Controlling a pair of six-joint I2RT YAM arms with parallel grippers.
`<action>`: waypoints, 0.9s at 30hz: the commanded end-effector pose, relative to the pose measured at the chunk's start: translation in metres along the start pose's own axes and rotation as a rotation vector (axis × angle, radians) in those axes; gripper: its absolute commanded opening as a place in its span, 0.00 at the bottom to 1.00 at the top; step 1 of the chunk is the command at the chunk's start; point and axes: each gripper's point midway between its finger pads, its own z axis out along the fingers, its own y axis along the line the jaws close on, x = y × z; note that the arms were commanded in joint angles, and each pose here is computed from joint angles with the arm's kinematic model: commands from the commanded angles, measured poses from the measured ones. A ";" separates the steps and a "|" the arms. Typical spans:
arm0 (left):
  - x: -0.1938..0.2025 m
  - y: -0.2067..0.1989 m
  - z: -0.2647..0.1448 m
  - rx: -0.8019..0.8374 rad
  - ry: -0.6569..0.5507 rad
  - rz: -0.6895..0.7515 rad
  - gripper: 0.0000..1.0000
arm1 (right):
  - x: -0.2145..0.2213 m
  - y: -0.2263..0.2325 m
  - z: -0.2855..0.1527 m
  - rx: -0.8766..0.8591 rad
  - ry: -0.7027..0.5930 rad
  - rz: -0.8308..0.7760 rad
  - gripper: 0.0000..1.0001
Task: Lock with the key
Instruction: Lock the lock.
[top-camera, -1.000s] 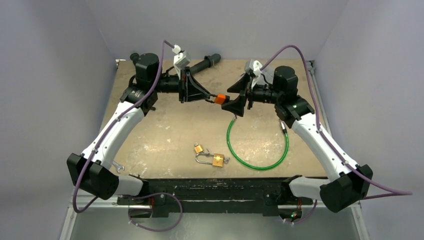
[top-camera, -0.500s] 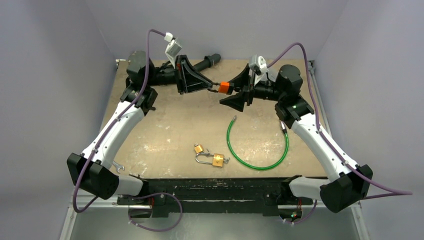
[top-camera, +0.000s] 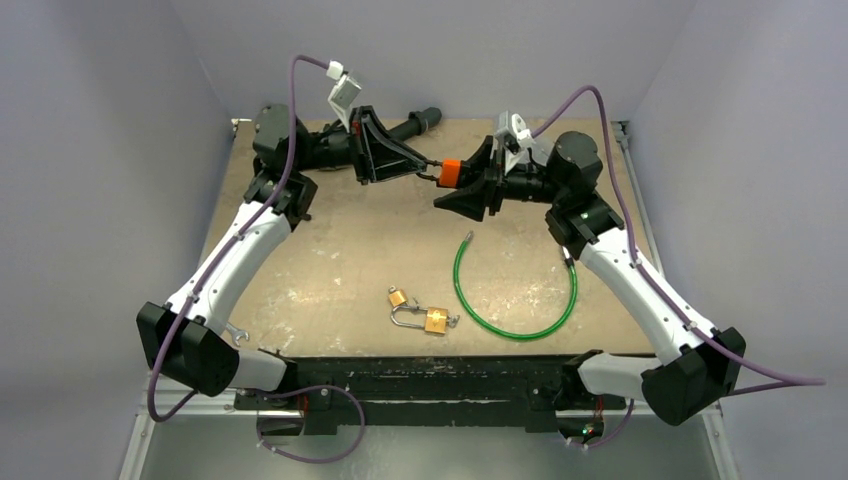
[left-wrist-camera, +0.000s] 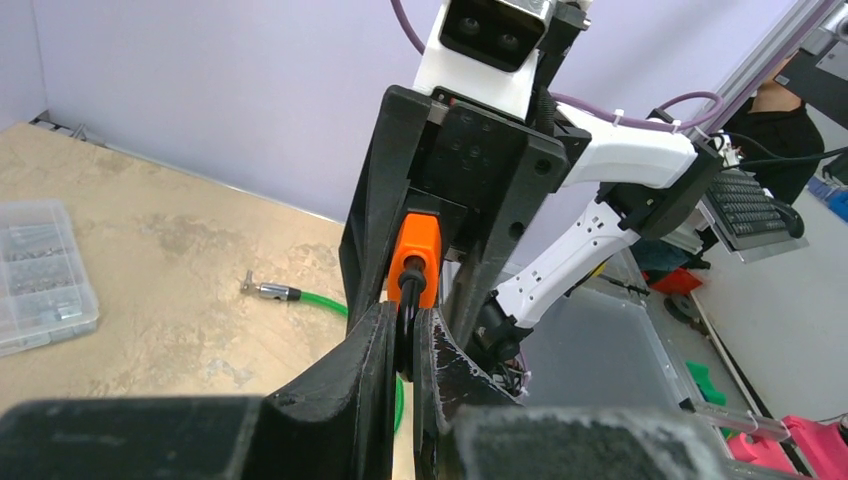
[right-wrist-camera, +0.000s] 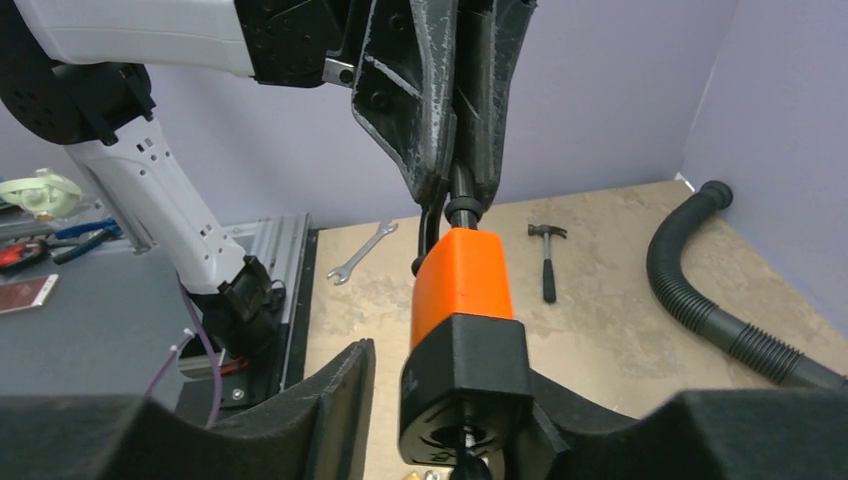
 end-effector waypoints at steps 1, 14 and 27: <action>-0.014 -0.006 0.004 0.006 -0.053 0.051 0.00 | -0.027 0.015 0.000 -0.038 -0.046 -0.057 0.44; 0.012 -0.003 0.012 0.002 0.004 0.089 0.00 | -0.033 0.021 0.000 -0.065 -0.051 0.008 0.17; 0.030 -0.012 0.028 0.017 0.038 0.190 0.00 | -0.034 0.025 0.008 -0.127 -0.083 0.170 0.00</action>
